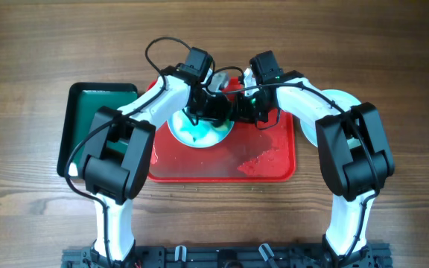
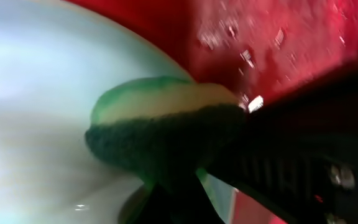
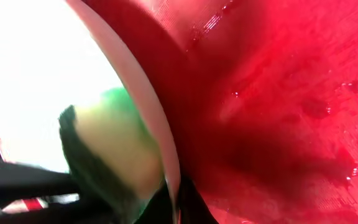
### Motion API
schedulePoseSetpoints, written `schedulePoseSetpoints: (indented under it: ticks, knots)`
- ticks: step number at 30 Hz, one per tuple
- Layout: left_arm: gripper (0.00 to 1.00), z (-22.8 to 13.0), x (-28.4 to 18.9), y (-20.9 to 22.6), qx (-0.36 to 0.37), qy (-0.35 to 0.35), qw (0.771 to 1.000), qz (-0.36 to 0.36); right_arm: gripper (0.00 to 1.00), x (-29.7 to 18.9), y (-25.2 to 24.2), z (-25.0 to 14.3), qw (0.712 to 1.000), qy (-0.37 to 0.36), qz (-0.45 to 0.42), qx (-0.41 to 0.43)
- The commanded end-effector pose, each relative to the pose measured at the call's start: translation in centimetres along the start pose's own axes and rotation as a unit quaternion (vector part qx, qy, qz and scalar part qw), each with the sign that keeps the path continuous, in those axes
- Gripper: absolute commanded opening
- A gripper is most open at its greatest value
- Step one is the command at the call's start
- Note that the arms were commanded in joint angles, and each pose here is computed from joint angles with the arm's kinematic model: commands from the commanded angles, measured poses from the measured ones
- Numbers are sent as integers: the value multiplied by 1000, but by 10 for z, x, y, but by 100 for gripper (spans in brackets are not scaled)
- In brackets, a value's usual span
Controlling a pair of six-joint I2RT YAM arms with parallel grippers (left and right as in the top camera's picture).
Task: Clean dirty plates on tray and stack at the side
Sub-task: 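Scrub the last teal-rimmed plate with the left sponge while right holds rim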
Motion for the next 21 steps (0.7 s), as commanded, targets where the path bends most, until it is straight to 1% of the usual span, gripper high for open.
schedulePoseSetpoints:
  ticks: [1, 4, 6, 7, 9, 12, 13, 17, 21]
  knots:
    - [4, -25, 14, -11, 28, 54, 996, -65, 4, 22, -20, -7, 999, 19, -40, 4]
    - [4, -41, 12, 6, 20, 106, 994, 20, 4, 22, -20, -7, 999, 19, -40, 4]
    - [4, -49, 8, 23, 22, 141, 984, 106, 4, 22, -20, -7, 999, 19, -40, 4]
    - [4, -51, 6, 29, 24, 149, 979, 133, 4, 22, -20, -7, 999, 19, -40, 4]
    - [4, -53, -2, 46, 16, 163, 960, 226, 4, 22, -20, -7, 999, 19, -40, 4]
    - [4, -54, -14, 63, 6, 171, 930, 327, 4, 22, -20, -7, 999, 19, -40, 4]
    - [4, -53, -22, 72, -2, 170, 909, 381, 5, 22, -20, -7, 999, 19, -40, 4]
    - [4, -52, -36, 84, -13, 165, 868, 468, 4, 22, -20, -7, 999, 19, -40, 4]
    - [4, -51, -43, 88, -11, 164, 848, 504, 4, 22, -20, -7, 999, 19, -40, 4]
Point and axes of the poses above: each gripper's point midway between its finger pads, its own x axis out along the fingers, its own y axis along the line the jaws close on, z = x × y, the point moved 7 cm from there along -x, back along the fingers, and after that the axes turned 14 degrees about x, right-handed, at the moved point
